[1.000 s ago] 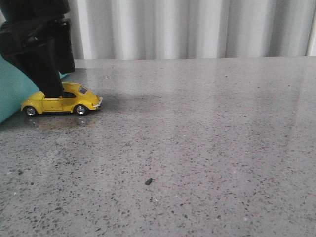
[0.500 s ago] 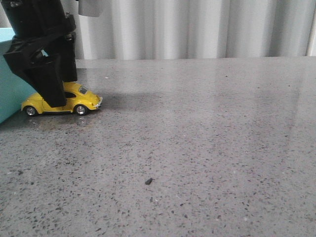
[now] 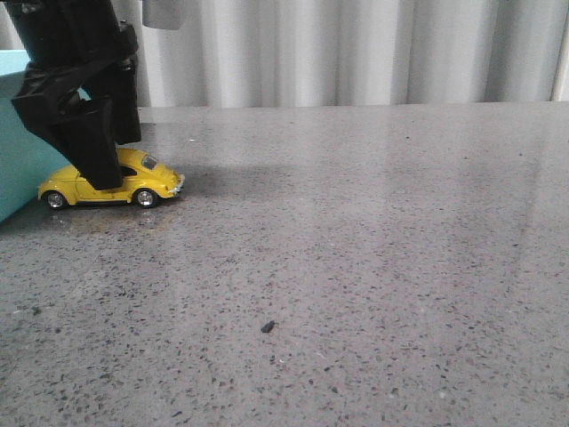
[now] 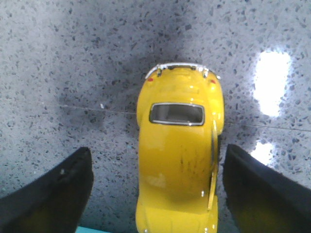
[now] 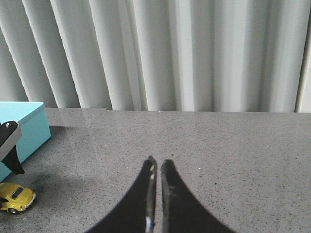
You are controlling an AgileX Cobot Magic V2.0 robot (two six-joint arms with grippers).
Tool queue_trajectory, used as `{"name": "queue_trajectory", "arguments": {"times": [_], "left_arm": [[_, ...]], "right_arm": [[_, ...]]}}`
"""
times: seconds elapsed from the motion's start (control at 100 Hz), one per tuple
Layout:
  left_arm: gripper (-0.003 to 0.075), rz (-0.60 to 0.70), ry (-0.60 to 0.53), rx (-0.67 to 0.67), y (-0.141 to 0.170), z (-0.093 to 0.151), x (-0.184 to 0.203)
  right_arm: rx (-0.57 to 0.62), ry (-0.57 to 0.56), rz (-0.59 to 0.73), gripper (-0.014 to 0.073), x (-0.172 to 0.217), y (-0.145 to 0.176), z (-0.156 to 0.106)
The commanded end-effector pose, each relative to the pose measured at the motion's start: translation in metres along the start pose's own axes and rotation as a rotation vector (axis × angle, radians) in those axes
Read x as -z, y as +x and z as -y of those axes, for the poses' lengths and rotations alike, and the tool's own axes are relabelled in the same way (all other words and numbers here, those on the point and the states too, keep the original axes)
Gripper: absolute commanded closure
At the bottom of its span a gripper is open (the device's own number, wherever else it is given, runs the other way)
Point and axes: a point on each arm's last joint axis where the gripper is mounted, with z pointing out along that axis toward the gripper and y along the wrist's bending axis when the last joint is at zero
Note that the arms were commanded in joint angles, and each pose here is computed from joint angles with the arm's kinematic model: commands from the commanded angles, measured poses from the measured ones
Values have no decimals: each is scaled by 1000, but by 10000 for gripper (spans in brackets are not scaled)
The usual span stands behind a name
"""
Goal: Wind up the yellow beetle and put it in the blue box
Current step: 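Lower the open left gripper around the yellow car and close it, then lift the yellow car with the left gripper over the blue box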
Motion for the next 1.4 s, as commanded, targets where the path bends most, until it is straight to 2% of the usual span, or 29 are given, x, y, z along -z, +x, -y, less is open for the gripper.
{"name": "queue_trajectory", "arguments": {"times": [0.0, 0.15, 0.39, 0.53, 0.76, 1.11, 1.2, 1.39], "left_arm": [[211, 51, -73, 7, -5, -3, 24], [216, 52, -69, 9, -5, -3, 24], [322, 33, -35, 10, -4, -3, 15], [352, 26, -23, 10, -4, -3, 12], [353, -15, 55, 14, -3, -1, -6], [359, -23, 66, 13, -2, 0, -5], [404, -24, 65, 11, -3, -2, 0], [568, -6, 36, 7, -9, -9, 15]], "right_arm": [[14, -3, 85, 636, 1, -13, -1], [14, -3, 85, 636, 1, -13, -1], [14, -3, 85, 636, 1, -13, -1], [14, -3, 85, 636, 1, -13, -1], [14, -3, 85, 636, 1, -13, -1], [14, -3, 85, 636, 1, -13, -1], [14, -3, 85, 636, 1, -13, -1], [14, -3, 85, 636, 1, -13, -1]]}}
